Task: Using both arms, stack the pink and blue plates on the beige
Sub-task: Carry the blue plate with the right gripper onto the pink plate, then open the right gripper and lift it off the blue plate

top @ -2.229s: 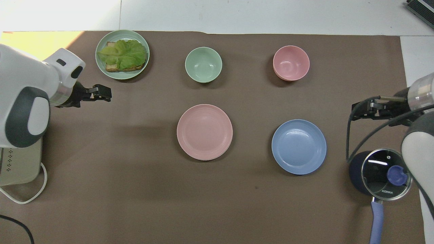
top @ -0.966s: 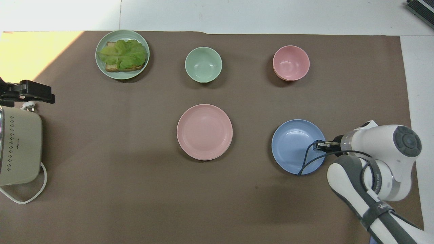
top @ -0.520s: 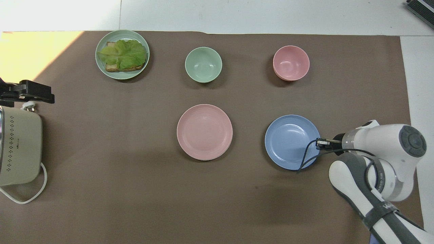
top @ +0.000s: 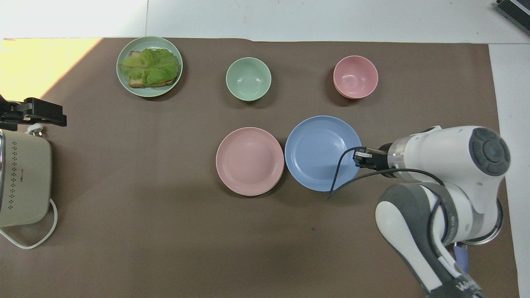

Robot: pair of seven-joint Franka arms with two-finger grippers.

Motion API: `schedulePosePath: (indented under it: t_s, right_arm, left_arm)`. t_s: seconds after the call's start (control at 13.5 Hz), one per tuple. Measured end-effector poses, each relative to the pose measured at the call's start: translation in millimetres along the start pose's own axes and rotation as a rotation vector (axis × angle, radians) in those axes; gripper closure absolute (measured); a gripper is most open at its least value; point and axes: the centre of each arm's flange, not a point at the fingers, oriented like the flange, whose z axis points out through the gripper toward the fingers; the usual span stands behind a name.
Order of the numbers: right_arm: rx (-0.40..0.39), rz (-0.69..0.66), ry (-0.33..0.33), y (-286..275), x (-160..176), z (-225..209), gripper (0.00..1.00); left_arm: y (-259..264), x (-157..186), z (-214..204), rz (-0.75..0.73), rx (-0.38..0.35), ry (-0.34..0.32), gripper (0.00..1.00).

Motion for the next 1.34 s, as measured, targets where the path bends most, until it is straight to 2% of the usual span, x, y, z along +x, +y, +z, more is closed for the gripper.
schedulePosePath:
  t_s: [0.3, 0.52, 1.04, 1.26, 1.34]
  right_arm:
    - [0.012, -0.010, -0.018, -60, -15, 15, 0.96]
    - [0.014, -0.027, -0.043, -110, -35, 41, 0.96]
    - [0.031, -0.054, -0.027, -136, -47, 89, 0.96]
    - [0.030, -0.059, -0.032, -144, -55, 102, 0.69]
    - [0.030, -0.060, -0.032, -144, -56, 102, 0.56]
  left_arm:
    - [0, 0, 0, 0.000, 0.000, 0.000, 0.00]
    - [0, 0, 0, 0.000, 0.000, 0.000, 0.00]
    - [0, 0, 0, 0.000, 0.000, 0.000, 0.00]
    - [0, 0, 0, 0.000, 0.000, 0.000, 0.00]
    - [0, 0, 0, 0.000, 0.000, -0.001, 0.00]
